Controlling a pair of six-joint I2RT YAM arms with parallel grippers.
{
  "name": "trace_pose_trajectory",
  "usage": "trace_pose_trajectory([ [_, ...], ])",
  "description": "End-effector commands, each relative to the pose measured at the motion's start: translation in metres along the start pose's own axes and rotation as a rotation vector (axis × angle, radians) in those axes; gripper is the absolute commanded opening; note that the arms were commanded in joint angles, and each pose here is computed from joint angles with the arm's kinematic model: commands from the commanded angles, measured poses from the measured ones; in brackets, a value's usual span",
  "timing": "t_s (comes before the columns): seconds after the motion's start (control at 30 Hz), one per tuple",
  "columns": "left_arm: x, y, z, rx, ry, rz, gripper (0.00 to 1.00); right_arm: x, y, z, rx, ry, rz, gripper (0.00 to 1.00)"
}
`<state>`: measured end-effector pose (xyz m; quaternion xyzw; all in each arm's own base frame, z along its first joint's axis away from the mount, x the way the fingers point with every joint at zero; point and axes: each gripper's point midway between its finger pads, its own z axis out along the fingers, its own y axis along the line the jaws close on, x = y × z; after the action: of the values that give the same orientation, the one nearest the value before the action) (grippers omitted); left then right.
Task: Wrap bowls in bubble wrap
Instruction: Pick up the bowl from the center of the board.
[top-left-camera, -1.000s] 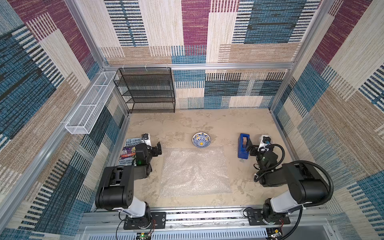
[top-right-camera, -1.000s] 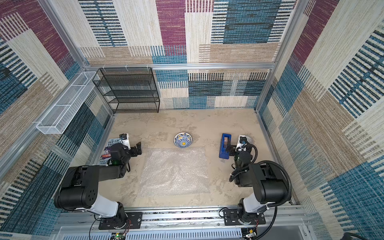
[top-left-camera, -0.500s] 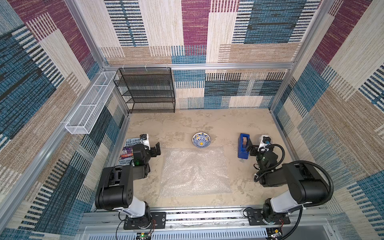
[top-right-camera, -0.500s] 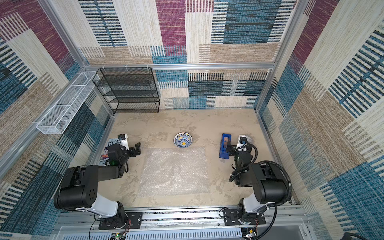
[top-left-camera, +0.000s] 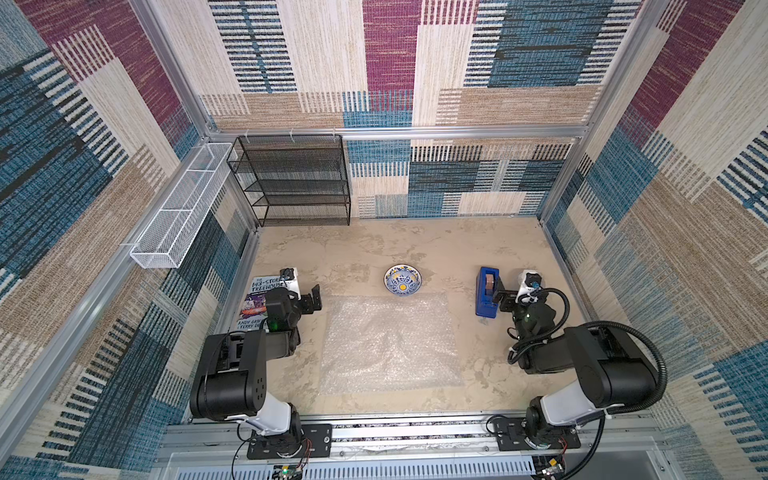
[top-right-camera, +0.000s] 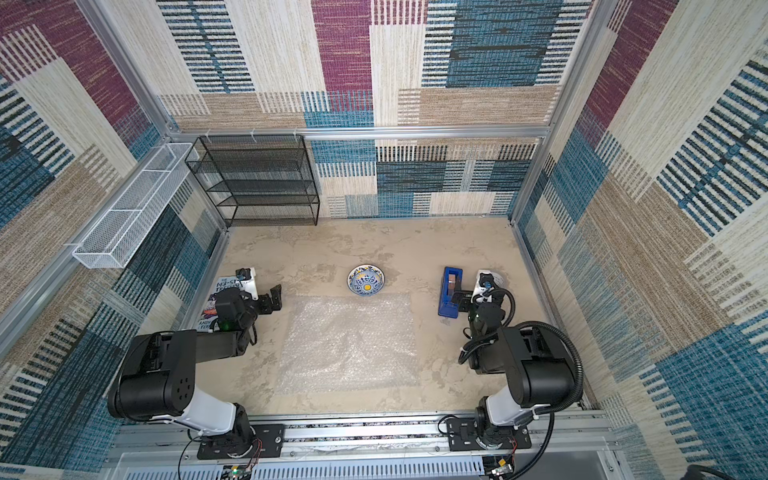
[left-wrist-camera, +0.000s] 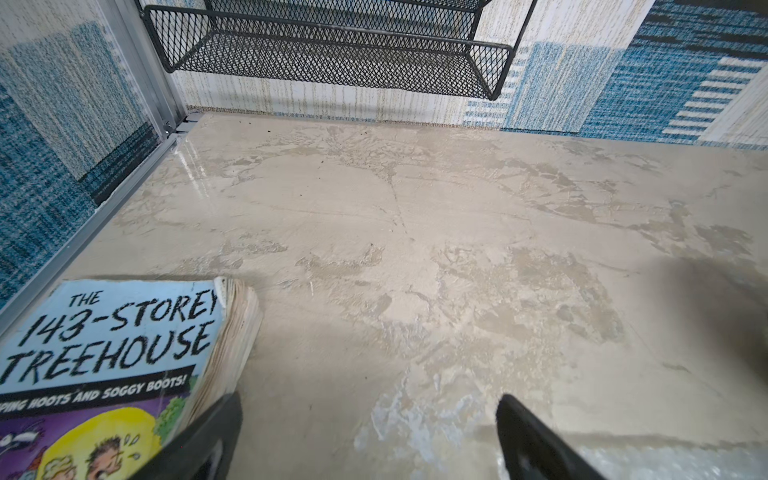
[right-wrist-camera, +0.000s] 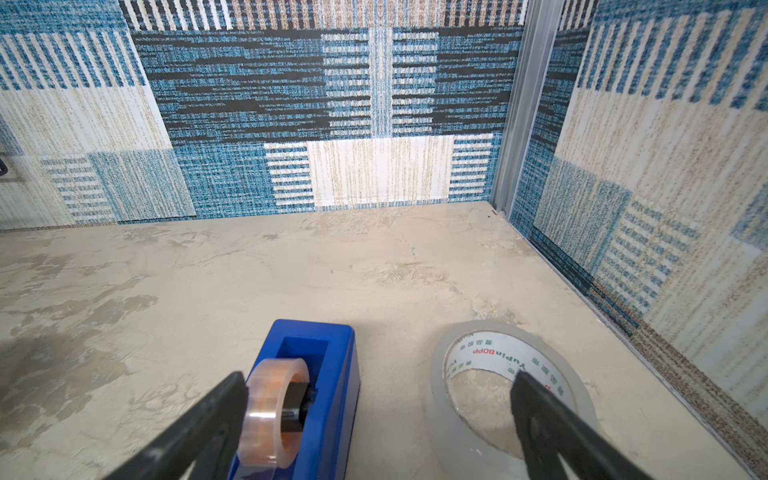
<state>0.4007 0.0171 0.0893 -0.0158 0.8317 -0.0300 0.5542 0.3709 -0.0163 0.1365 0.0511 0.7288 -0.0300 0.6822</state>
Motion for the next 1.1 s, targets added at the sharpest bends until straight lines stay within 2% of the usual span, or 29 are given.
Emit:
trace_pose_trajectory([
  [0.0, -0.006, -0.002, 0.0, 0.014, -0.021, 0.003, 0.99, -0.008, 0.003, 0.0, -0.014, -0.033, 0.008, 0.99],
  [0.2, -0.006, -0.006, 0.001, 0.032, -0.018, 0.012, 0.99, -0.009, 0.003, 0.0, -0.013, -0.034, 0.008, 0.99],
  [0.3, -0.018, -0.015, -0.005, 0.08, 0.001, 0.025, 0.99, -0.014, 0.001, 0.001, -0.003, -0.036, 0.011, 0.99],
  [0.4, -0.031, 0.012, -0.021, -0.085, 0.049, -0.062, 0.99, -0.03, -0.001, 0.012, 0.024, 0.005, 0.007, 0.99],
  [0.47, -0.044, 0.011, -0.031, -0.087, -0.004, -0.074, 0.99, -0.045, -0.009, 0.016, 0.079, 0.016, 0.055, 0.99],
  [0.53, -0.053, 0.011, -0.038, -0.091, -0.056, -0.139, 0.99, -0.058, -0.011, 0.027, 0.102, 0.084, 0.135, 0.99],
  [0.63, -0.055, 0.008, -0.041, -0.078, -0.008, -0.278, 0.99, -0.069, -0.004, 0.034, 0.095, 0.159, 0.212, 0.99],
  [0.7, -0.054, -0.005, -0.039, -0.013, 0.063, -0.389, 0.99, -0.081, 0.021, 0.036, -0.008, 0.203, 0.235, 0.99],
  [0.77, -0.058, -0.038, -0.038, 0.156, 0.132, -0.446, 0.99, -0.085, 0.055, 0.038, -0.121, 0.286, 0.273, 0.99],
  [0.9, -0.06, -0.107, -0.045, 0.332, 0.265, -0.417, 0.99, -0.094, 0.14, 0.028, -0.332, 0.453, 0.284, 0.98],
  [1.0, -0.04, -0.155, -0.062, 0.419, 0.41, -0.397, 0.99, -0.087, 0.191, 0.011, -0.42, 0.588, 0.231, 0.94],
  [1.07, -0.022, -0.171, -0.073, 0.441, 0.501, -0.418, 0.99, -0.079, 0.218, -0.002, -0.522, 0.657, 0.262, 0.91],
])
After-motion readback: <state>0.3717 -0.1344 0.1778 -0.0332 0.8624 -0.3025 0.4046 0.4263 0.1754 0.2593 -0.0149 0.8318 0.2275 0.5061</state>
